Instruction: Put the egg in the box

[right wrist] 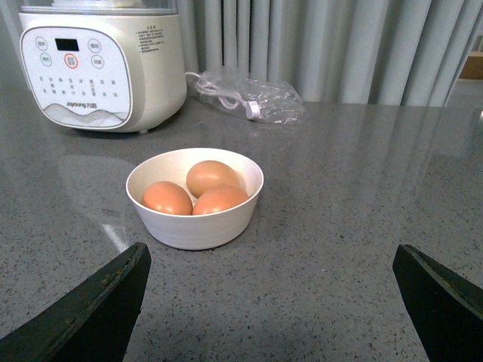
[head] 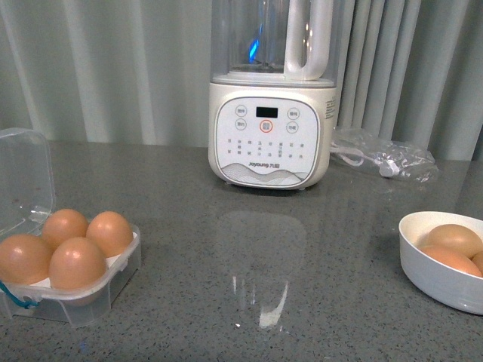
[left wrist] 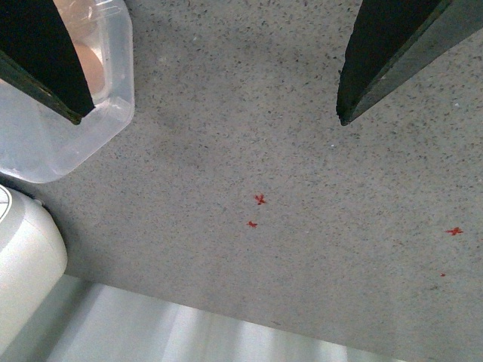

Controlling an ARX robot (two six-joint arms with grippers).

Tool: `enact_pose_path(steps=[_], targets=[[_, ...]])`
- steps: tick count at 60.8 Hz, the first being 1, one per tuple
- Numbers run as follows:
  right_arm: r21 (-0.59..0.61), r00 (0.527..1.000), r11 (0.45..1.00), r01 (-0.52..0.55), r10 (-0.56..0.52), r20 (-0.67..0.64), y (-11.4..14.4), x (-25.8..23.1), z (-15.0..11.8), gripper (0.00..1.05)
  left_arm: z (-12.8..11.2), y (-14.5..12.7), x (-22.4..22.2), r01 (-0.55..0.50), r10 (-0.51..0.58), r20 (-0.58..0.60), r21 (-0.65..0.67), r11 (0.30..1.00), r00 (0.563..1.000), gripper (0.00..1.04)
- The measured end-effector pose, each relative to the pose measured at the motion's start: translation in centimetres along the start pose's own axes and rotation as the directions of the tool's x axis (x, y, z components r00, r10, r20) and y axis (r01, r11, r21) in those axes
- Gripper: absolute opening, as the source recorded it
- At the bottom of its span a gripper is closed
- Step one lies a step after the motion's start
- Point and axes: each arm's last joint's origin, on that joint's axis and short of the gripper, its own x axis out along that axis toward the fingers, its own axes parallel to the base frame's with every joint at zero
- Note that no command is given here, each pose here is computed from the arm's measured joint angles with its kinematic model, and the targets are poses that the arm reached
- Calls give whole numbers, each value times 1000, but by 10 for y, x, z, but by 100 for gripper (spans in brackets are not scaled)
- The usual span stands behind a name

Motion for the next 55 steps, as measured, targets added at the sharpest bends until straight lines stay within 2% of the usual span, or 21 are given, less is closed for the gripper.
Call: enact_pose_path(steps=[11,21,31,48,55], targets=[[0,1000,1000,0,0,0,0,0,0,98,-14,-29,7,42,-42,-14,-7,999,999,98],[0,1000,1000,0,0,0,0,0,0,98,-26,-68,3,147,-148,-27,-10,989,989,98],[0,1000,1000,0,0,0,0,0,0,98,-26,-94,-6,232,-232,-27,-12,973,972,98],[0,1000,1000,0,0,0,0,0,0,98,-16,-104,-20,274,-273,-32,31,961,961,98],[0,1000,1000,0,0,0,0,0,0,98,-12,-103,-44,206,-202,-41,175,963,978,98]])
